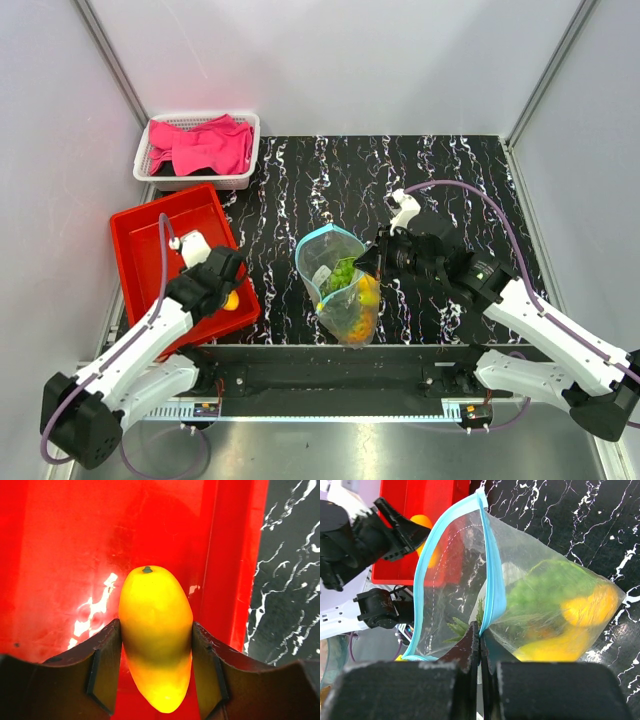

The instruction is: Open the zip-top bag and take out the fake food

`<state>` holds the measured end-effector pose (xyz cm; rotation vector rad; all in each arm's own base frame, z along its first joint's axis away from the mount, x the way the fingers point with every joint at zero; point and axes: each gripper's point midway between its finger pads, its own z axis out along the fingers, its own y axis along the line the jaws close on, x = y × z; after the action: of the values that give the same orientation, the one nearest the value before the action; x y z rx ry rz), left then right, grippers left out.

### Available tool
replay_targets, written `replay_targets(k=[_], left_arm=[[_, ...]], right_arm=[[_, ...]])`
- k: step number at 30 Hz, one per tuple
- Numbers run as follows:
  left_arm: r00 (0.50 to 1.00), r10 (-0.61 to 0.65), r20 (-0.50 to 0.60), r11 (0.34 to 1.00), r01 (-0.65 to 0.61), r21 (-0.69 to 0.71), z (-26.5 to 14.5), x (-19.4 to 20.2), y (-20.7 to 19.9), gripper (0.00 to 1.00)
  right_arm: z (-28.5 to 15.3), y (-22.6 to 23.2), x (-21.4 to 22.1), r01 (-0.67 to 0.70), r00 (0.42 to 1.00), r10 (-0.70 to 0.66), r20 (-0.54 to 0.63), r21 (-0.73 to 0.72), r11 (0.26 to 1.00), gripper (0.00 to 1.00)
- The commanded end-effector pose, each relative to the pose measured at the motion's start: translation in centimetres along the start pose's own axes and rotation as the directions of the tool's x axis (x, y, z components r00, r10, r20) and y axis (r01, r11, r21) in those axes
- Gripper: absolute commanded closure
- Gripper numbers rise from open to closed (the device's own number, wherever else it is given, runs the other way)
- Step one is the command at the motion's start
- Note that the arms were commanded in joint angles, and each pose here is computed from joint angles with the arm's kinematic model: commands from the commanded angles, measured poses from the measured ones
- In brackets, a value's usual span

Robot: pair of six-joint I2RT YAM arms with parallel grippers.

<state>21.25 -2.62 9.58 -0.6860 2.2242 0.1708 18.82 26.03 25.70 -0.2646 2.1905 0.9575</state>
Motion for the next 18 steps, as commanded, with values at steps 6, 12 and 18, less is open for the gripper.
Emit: replay_targets(k=[6,12,18], left_arm=[[0.997,-0.077,-0.032,0.992,0.079,0.099,0.8,0.6,-2.3,0.05],[0.990,-0.054,-0.132,0.970,0.084,0.229,-2.0,0.6,-4.4,0.01],[0.974,0.013,-0.227,0.858,0.106,0.502,-7.0,0.0,-8.7,0.01]], right_arm=[[0.1,1.2,-0.4,0.030,1.000,-0.029,0.011,-0.058,0.998,1.00],[0.2,1.2,-0.4,0.039,0.999,-0.038,0.011,-0.061,0.997,1.00],[0.4,1.3,-0.3,0.043,0.999,-0.043,-0.002,-0.067,0.997,1.00]])
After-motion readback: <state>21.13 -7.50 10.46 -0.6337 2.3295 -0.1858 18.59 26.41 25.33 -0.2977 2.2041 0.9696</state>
